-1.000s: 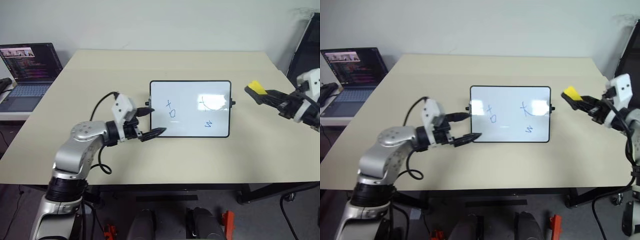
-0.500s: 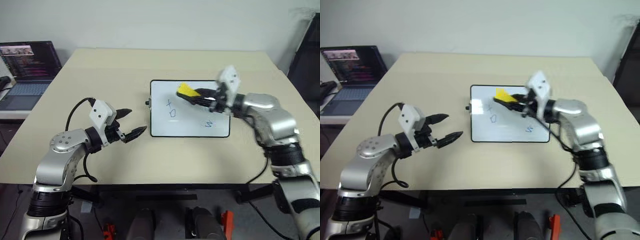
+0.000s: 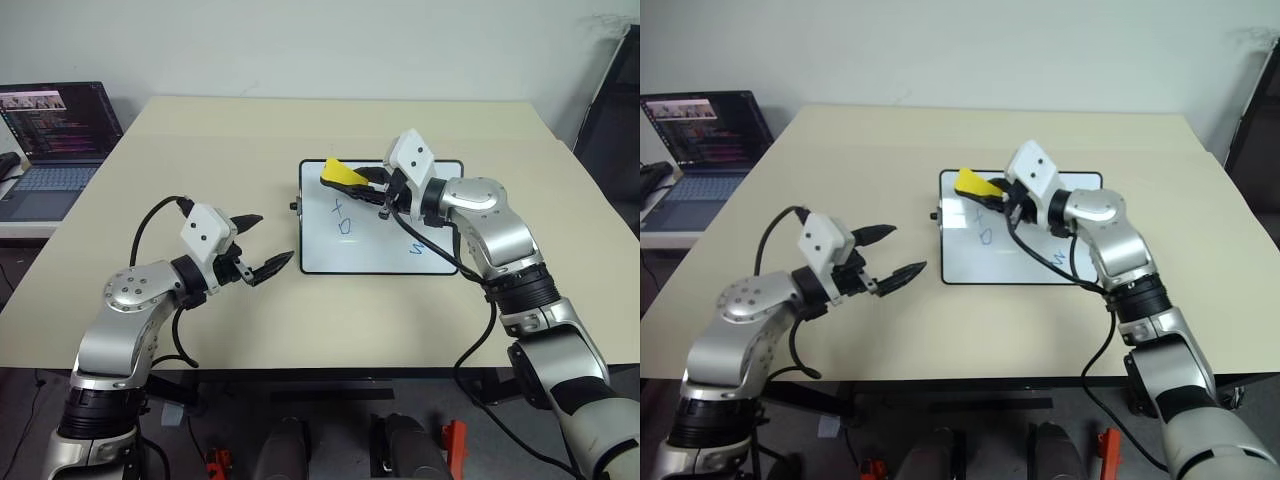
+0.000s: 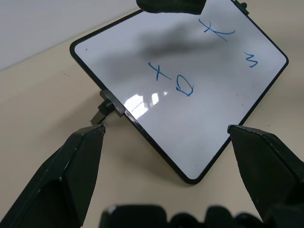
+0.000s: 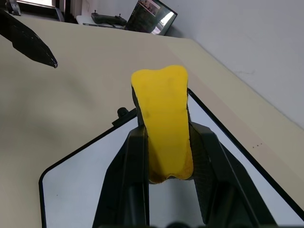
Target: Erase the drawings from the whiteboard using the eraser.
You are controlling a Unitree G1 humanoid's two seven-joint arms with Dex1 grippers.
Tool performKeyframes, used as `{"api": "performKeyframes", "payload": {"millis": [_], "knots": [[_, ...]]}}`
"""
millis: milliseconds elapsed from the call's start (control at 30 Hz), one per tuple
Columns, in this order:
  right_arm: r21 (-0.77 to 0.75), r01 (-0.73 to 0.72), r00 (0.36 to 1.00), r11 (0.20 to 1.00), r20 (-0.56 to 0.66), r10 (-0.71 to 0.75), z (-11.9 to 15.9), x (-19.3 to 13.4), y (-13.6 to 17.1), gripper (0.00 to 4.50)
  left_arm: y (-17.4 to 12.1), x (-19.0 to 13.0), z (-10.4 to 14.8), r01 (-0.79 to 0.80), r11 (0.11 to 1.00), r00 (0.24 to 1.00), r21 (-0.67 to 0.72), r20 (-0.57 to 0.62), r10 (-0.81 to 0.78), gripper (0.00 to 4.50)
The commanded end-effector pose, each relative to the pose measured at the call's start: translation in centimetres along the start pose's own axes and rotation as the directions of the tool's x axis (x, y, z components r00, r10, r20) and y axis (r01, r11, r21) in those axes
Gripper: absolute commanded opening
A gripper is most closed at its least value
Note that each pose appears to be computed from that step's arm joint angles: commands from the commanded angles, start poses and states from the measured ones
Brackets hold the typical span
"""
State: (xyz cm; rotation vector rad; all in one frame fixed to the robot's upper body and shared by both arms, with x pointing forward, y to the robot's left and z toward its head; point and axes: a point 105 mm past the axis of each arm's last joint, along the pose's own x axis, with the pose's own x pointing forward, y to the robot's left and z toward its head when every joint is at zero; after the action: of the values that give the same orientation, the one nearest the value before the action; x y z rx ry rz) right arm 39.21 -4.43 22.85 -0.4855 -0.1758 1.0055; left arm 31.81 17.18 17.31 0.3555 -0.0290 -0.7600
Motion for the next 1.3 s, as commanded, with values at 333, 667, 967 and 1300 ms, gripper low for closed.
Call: {"api": "performKeyframes", "payload": {"millis": [333, 667, 967, 1300], "knots": [[-0.071, 0.033, 0.998, 0.997, 0.056, -0.029, 1.9, 0.7, -1.1, 0.86, -0.7, 0.2, 1.3, 0.051, 0.998, 0.998, 0.047, 0.034, -0.053, 4.50], [-0.119, 0.039, 0.997, 0.992, -0.058, -0.046, -1.0, 1.9, -1.9, 0.86, -1.7, 0.8, 0.3, 0.092, 0.995, 0.996, 0.030, 0.010, -0.092, 4.50], [-0.192, 0.056, 0.985, 0.980, -0.153, -0.086, -2.1, 2.6, -3.1, 0.86, -1.9, 1.0, -0.4, 0.092, 0.996, 0.996, 0.021, -0.002, -0.092, 4.50], [-0.190, -0.062, 0.954, 0.980, -0.299, 0.002, -5.6, 2.6, -1.3, 0.86, -1.8, 1.0, -0.7, 0.091, 0.996, 0.996, 0.004, -0.001, -0.091, 4.50]]}}
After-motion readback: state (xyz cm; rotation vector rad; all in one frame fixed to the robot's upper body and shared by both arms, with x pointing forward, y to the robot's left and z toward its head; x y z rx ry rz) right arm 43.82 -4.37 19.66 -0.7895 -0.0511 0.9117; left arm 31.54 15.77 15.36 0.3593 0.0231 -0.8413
